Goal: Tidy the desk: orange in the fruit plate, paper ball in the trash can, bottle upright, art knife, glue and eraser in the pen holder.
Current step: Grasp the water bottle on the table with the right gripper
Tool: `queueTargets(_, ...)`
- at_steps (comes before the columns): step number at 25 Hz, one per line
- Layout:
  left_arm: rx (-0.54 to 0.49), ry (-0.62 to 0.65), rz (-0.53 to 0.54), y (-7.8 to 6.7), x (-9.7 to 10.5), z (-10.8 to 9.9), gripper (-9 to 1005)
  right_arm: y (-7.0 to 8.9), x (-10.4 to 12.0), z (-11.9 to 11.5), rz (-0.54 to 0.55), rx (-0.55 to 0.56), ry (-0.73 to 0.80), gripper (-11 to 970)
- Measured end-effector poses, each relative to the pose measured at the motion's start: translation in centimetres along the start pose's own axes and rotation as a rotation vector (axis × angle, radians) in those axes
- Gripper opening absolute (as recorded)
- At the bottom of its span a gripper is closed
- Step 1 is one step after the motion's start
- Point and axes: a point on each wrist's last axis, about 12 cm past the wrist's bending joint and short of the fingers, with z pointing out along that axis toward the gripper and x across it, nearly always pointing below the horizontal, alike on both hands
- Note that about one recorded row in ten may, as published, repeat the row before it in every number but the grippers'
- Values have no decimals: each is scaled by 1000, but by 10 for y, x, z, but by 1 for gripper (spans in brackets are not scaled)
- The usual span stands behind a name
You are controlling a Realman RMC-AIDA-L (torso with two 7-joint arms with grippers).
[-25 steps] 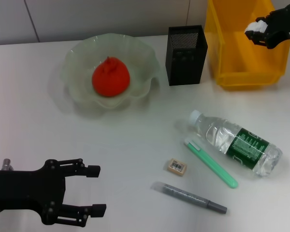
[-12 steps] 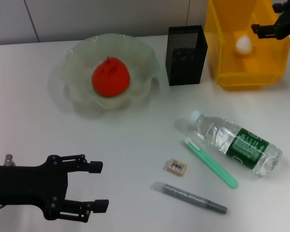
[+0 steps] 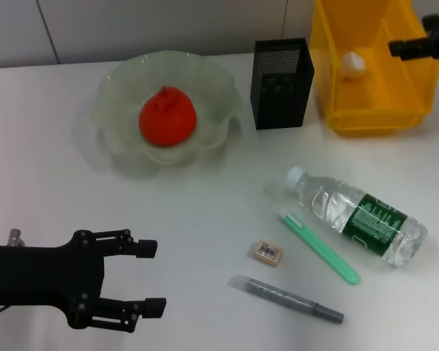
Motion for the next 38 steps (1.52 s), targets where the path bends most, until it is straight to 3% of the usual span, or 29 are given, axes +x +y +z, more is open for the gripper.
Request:
queueTargets(4,-1,1,8,0,0,-1,811,14,-7,-16,18,-51,83,802)
queueTargets(5,-1,1,9,0,0,0,811,24,-12,-23,16,-72,137,802)
queueTargets(11,2,2,17,2,-3,0,809,52,-27,-26,-29,-118,284,801)
queueTargets(12,3,3,16,2,-3,1,809,61,-31,-23,-45,-143,340,801)
queueTargets(21,6,7,12,1,-2,1,806,84,-39,-1,-126,-214,519,802)
queueTargets(28,7,8,16,2,-2,2,804,101,-30,34,-160,-308,636,802)
queueTargets(38,11,7,13,1,-1,2,802,115,-16,55,-178,-328,752,803)
